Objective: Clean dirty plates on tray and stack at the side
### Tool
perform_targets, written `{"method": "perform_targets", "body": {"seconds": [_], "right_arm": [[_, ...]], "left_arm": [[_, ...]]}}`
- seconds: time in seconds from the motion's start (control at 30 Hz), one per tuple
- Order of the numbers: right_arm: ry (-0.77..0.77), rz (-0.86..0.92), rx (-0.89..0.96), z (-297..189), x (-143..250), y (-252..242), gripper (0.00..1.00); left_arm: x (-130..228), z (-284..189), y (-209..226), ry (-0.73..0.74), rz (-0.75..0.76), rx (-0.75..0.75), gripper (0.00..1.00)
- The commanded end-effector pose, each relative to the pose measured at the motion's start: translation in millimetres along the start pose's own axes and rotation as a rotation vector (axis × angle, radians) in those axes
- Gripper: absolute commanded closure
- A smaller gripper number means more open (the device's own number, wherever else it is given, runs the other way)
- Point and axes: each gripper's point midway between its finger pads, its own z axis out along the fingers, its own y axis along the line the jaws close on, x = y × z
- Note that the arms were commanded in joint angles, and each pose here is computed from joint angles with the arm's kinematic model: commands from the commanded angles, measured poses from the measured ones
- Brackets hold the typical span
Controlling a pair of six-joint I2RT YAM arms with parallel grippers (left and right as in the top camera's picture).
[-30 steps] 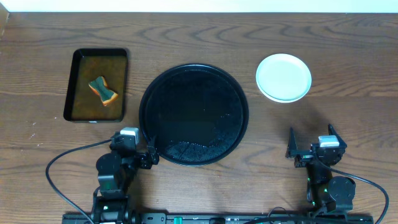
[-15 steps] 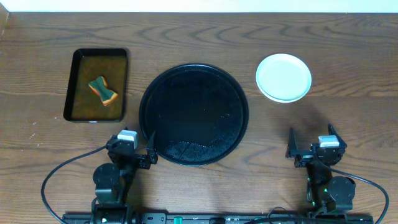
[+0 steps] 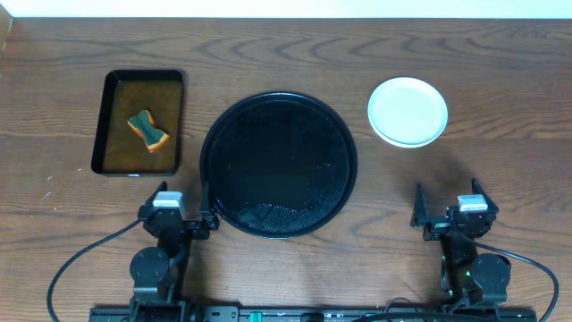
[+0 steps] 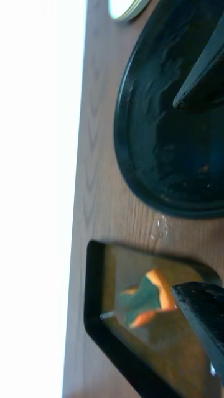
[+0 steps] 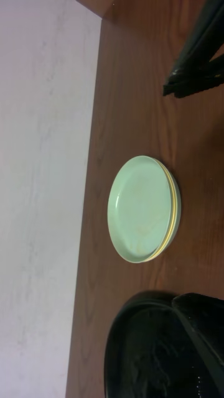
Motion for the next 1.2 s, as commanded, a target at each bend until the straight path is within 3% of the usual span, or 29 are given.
{"method": "perform_targets", "body": {"seconds": [0.0, 1.17], "right_arm": [[0.003, 0.003, 0.017, -0.2, 1.1, -4.1, 0.01], [0.006, 0.003, 0.017, 0.0, 1.8, -4.0, 0.01]], "left_arm": [[14.3, 0.2, 12.8, 0.032, -0.047, -0.073, 0.13], [11.9, -0.1, 7.1, 0.025, 0.039, -0.038, 0.13]]}}
